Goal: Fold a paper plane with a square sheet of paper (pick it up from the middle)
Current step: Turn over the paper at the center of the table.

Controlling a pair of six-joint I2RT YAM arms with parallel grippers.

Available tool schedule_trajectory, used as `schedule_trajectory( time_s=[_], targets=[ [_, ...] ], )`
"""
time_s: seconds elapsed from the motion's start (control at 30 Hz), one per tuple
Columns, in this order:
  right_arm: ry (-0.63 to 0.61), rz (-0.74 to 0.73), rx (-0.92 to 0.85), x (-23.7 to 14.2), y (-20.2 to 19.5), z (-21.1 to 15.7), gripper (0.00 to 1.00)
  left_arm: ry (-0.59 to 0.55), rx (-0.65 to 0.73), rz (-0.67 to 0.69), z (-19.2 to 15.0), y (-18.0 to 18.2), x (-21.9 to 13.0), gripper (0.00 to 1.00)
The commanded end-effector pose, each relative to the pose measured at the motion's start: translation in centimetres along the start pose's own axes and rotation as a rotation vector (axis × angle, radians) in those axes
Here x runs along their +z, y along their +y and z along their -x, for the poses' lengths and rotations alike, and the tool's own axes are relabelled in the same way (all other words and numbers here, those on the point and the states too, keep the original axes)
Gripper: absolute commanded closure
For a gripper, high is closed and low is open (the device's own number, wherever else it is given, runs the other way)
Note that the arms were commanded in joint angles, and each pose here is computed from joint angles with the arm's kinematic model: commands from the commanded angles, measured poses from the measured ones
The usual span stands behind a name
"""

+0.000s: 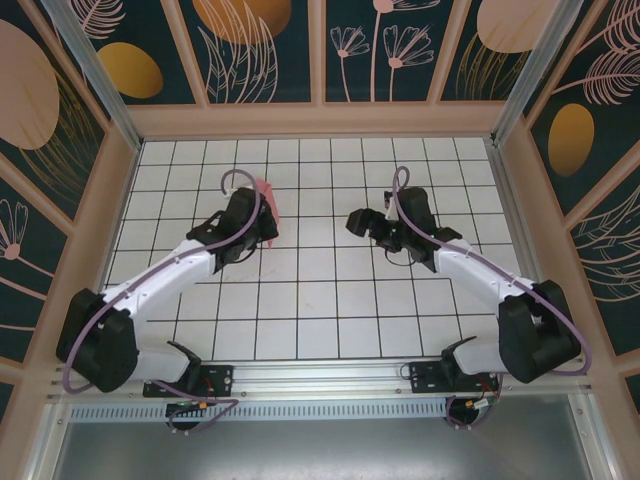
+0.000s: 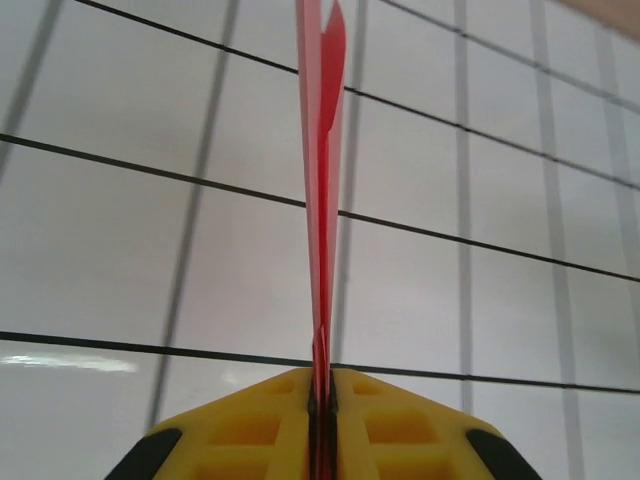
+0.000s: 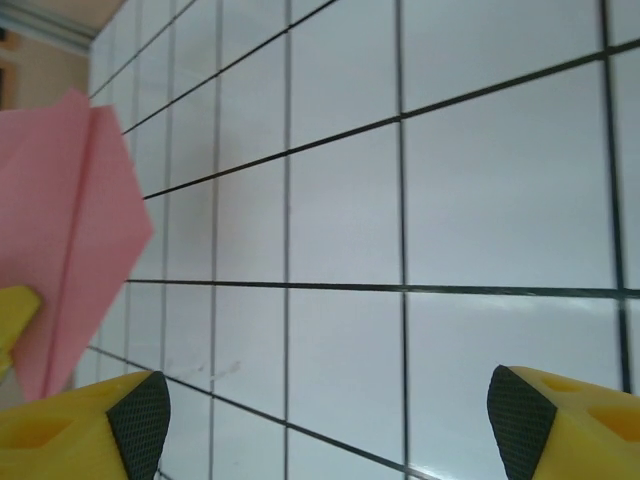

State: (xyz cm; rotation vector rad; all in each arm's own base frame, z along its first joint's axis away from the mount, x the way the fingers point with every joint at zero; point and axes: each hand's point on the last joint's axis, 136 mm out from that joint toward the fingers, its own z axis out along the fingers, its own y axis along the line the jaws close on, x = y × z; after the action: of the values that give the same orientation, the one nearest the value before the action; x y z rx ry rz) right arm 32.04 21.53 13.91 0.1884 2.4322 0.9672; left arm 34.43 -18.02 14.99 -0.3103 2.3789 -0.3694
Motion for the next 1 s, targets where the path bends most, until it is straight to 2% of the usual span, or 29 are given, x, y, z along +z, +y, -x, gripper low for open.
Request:
schedule_trajectory(
  time_s=[0.0, 0.13, 0.27, 0.4, 0.53, 0.67, 0.8, 0.87, 0.97],
  targets=[
    [-0.037, -0.096, -0.01, 0.3, -2.1, 0.6, 0.15, 0.025, 0.167, 0.372, -1.3, 5.1, 0.5, 0.85],
    [-0.043, -0.127, -0.004, 0.9, -3.2, 0.8, 0.15, 0.039, 0.237, 0.499, -2.0, 4.6, 2.5, 0.85],
    [-0.041, -0.146, 0.013, 1.5, -4.4, 0.7, 0.15, 0.081, 0.26, 0.494, -3.1, 2.4, 5.4, 0.81],
    [-0.042, -0.161, 0.038, 1.8, -5.6, 0.7, 0.16, 0.158, 0.235, 0.388, -4.9, -0.5, 9.0, 0.75],
    [-0.026, -0.173, 0.059, 2.2, -6.6, 0.5, 0.16, 0.215, 0.203, 0.246, -5.9, -4.0, 11.3, 0.57],
    [0.004, -0.154, 0.057, 3.0, -6.7, 0.0, 0.19, 0.226, 0.158, 0.1, -5.1, -6.8, 11.4, 0.45],
    [0.075, -0.088, 0.027, 4.5, -4.9, -1.1, 0.28, 0.2, 0.072, -0.037, -2.9, -7.5, 9.9, 0.37],
    [0.133, -0.045, -0.018, 5.7, -3.1, -2.1, 0.39, 0.178, 0.024, -0.095, -1.7, -7.1, 8.8, 0.35],
    [0.232, 0.03, -0.094, 7.9, 0.2, -4.1, 0.6, 0.133, -0.042, -0.129, -0.4, -5.3, 7.3, 0.35]
  ],
)
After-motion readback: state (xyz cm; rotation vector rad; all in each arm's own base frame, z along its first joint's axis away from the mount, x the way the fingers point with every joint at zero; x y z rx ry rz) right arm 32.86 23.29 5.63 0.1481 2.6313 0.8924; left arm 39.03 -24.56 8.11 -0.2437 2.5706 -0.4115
